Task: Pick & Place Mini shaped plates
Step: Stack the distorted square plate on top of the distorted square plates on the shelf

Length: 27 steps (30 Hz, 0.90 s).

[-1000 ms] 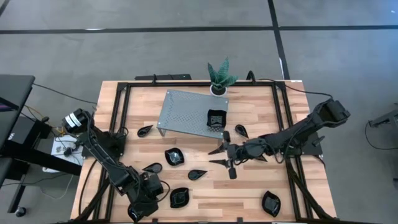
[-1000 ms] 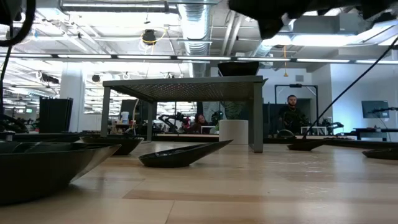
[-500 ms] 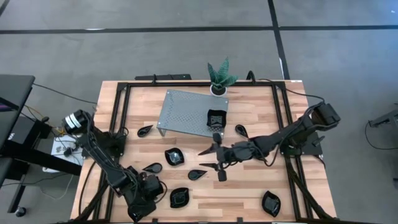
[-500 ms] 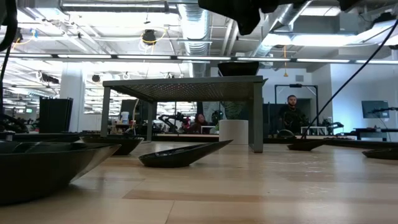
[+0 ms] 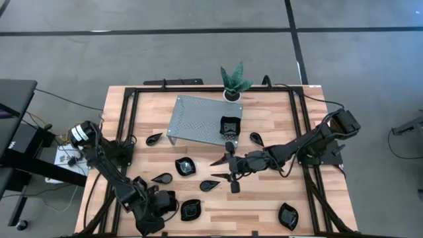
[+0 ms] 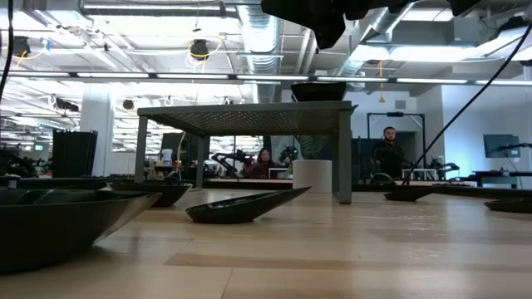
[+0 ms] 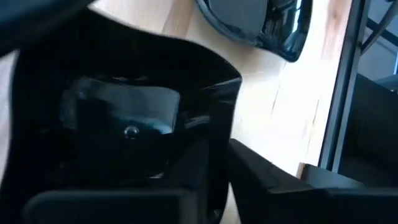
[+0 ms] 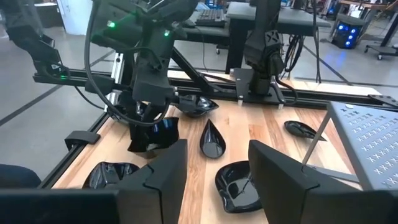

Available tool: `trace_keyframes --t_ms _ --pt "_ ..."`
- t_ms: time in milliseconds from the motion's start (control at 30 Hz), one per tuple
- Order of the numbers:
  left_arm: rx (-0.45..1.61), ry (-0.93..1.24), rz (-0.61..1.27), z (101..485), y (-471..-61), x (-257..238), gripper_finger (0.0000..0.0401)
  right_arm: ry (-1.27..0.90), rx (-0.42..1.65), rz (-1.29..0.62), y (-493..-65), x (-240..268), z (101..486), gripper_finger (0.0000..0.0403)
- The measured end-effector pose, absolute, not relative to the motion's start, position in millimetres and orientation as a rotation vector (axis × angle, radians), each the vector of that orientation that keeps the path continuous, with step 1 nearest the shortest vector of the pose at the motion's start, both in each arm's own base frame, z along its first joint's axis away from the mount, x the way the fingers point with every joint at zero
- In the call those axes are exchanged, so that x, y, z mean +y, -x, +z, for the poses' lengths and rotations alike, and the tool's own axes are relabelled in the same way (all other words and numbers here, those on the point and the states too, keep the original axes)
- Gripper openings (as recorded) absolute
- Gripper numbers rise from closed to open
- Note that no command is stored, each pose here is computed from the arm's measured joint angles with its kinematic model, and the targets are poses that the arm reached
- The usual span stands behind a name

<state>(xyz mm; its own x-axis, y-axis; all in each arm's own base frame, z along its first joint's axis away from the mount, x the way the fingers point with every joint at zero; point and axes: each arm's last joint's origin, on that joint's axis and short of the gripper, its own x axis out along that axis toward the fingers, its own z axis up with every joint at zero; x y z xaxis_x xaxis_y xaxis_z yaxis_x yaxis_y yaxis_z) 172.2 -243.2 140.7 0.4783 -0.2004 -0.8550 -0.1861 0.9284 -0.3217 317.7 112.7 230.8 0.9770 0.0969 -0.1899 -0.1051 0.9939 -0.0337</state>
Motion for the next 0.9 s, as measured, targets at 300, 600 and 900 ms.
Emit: trace_keyframes --t_ms 300,600,900 --pt "0.966 0.385 -0.103 175.7 -170.2 -235.1 0.0007 0.042 0.187 0.101 -317.8 112.6 231.1 0.0164" --pt "0.811 0.164 -0.302 212.5 -181.1 -215.3 0.0005 0.03 0.077 0.363 -336.9 120.2 222.9 0.0162" --pt "0.621 -0.057 -0.508 234.5 -196.6 -206.0 0.0006 -0.009 0.184 0.654 -397.1 143.4 209.2 0.0148"
